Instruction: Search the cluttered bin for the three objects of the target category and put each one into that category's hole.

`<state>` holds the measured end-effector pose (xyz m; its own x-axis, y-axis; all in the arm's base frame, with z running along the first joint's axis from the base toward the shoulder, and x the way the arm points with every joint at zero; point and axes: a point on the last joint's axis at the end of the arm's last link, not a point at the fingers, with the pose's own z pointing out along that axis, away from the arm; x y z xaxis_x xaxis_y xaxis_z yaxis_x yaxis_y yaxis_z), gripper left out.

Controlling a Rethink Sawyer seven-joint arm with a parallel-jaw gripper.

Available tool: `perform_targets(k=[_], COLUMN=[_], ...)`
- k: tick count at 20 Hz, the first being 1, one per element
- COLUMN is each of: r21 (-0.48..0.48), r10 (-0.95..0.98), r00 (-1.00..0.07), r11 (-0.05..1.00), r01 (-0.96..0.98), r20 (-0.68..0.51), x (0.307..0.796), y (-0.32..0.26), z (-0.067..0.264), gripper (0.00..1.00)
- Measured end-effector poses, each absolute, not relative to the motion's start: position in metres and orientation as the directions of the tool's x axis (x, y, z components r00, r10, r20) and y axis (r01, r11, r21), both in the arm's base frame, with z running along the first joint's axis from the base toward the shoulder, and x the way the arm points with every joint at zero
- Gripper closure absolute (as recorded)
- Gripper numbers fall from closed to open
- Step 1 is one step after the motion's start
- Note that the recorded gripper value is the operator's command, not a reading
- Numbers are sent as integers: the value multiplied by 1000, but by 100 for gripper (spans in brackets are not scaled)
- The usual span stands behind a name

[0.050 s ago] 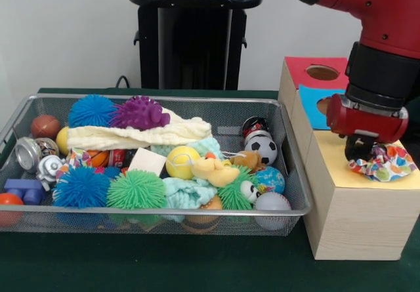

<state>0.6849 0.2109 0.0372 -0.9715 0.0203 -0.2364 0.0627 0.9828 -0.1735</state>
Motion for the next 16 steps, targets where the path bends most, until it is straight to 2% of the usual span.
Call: perform_targets(k=[16], r21=[-185], r10=[4], r00=[-958], r11=[981], r01=[59], r20=[-286], x=[688], y=[209], z=[25], gripper=[100])
